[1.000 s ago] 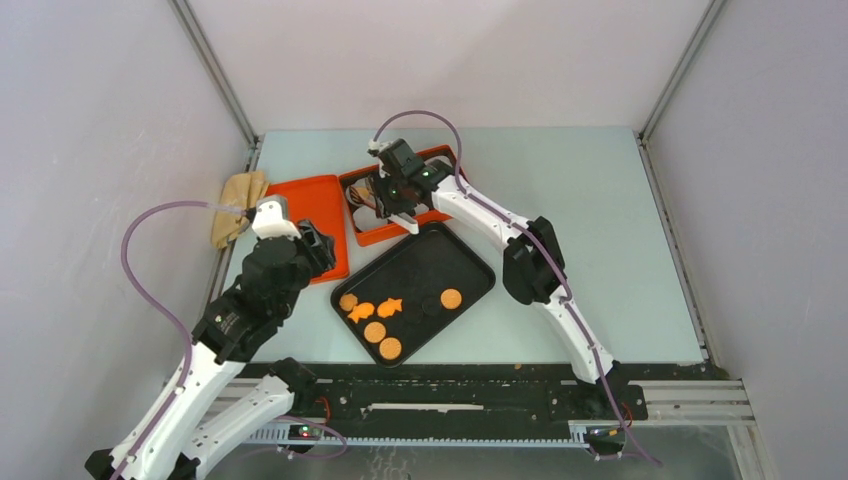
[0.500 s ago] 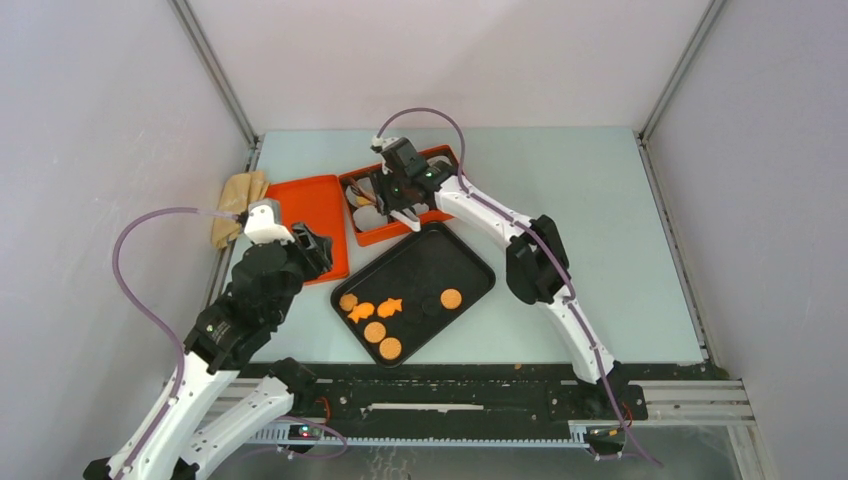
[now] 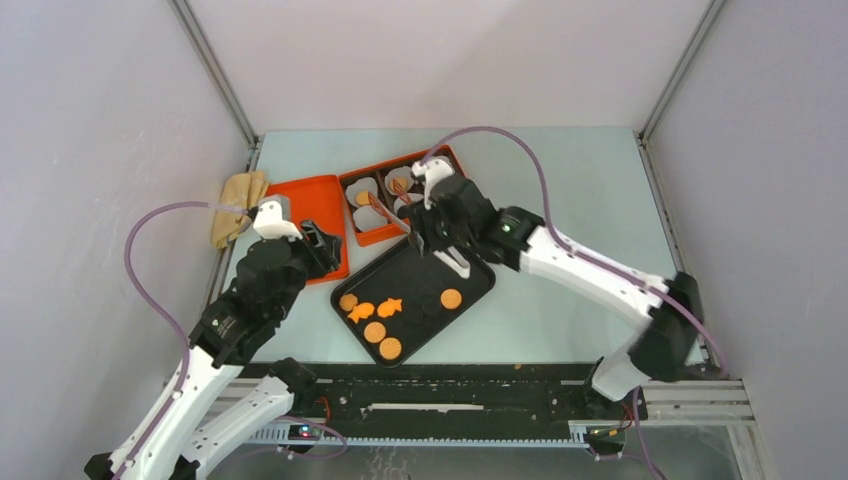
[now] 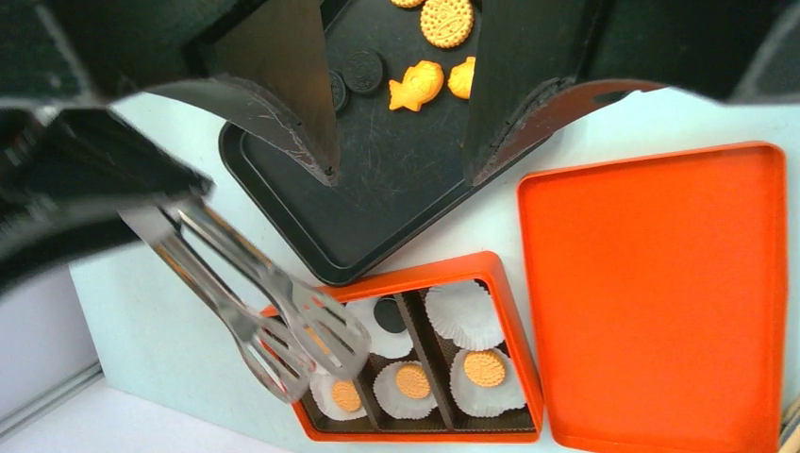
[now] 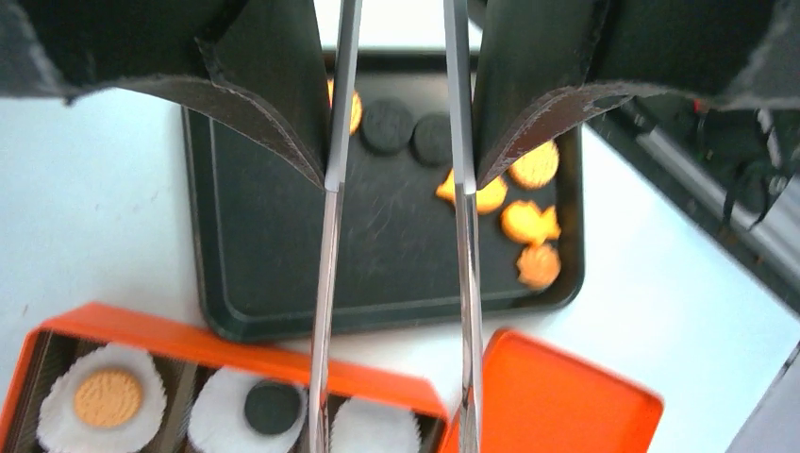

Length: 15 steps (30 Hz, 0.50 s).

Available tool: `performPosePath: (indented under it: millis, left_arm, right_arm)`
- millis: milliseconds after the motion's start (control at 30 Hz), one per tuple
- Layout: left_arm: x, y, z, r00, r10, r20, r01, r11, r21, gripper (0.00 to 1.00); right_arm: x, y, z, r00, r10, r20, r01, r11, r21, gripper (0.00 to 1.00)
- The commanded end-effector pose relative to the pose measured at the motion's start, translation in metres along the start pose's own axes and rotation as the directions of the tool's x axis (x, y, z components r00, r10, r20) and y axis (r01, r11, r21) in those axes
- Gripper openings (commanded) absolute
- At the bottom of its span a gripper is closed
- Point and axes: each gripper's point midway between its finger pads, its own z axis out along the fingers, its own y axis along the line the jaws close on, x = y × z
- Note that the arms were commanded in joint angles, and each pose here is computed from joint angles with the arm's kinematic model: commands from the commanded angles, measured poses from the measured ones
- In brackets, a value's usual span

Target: Pack the cookies

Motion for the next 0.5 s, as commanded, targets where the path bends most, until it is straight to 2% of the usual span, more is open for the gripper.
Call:
performPosePath:
  millis: [0,200,467]
  left_arm:
    - [0.002,-0.011,0.007,1.0,-0.019,-0.002,0.019,0.999,0.048,0.56]
    - [0.008,-0.022,0.011,0.999,-0.033,-0.03,0.035,0.995,0.093,0.56]
    - [0.006,-0.027,0.009,0.998,-0.045,-0.033,0.049,0.992,0.119,0.56]
  right_arm:
    - [0.042,-0.007,-0.03,0.999,0.019,-0.034,-0.017,0.997,0.071,0.59]
    - [0.12,-0.013,-0.061,0.984,0.041,-0.171,-0.019,0.992,0.127,0.6]
    - [0.172,-0.028,-0.093,0.961,0.096,-0.258,-0.047,0.981,0.187,0.6]
